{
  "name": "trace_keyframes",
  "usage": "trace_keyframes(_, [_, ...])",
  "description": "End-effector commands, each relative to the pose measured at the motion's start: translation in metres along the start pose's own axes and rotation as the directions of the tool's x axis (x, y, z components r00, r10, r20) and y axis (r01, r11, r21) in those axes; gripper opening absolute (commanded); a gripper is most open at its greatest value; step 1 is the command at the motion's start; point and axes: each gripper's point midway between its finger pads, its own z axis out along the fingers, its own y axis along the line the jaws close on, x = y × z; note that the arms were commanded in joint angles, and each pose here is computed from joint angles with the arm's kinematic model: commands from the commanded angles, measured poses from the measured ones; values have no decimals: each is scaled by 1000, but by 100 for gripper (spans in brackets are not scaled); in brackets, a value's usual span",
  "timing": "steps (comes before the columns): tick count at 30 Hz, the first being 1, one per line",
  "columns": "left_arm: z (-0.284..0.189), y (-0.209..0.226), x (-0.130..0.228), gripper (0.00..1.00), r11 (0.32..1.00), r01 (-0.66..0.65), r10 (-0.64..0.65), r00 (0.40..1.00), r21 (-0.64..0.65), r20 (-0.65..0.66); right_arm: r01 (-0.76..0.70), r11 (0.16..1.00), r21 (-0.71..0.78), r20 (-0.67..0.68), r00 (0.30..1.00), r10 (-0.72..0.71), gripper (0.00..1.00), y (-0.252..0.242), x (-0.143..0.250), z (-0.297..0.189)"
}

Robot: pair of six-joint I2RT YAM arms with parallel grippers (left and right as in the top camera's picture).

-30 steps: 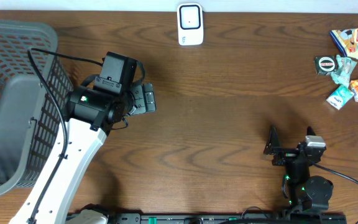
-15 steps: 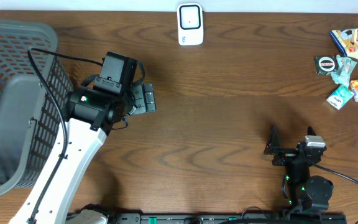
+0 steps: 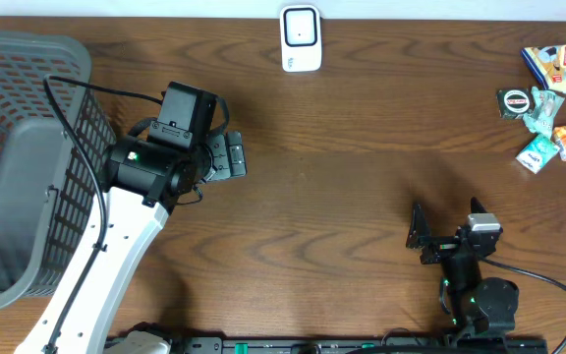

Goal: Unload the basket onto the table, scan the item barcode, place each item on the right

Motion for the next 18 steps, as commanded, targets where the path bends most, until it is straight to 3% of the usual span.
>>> trace_keyframes(1, [-4,-4,-3,98,1000,-8,8,1000,14,11,21,1000,23,-2,1000,-21,99,-4,1,0])
trace_keyframes(18, [-4,-4,-3,98,1000,-8,8,1000,14,11,20,1000,13,2,1000,-20,99,-2,0,0])
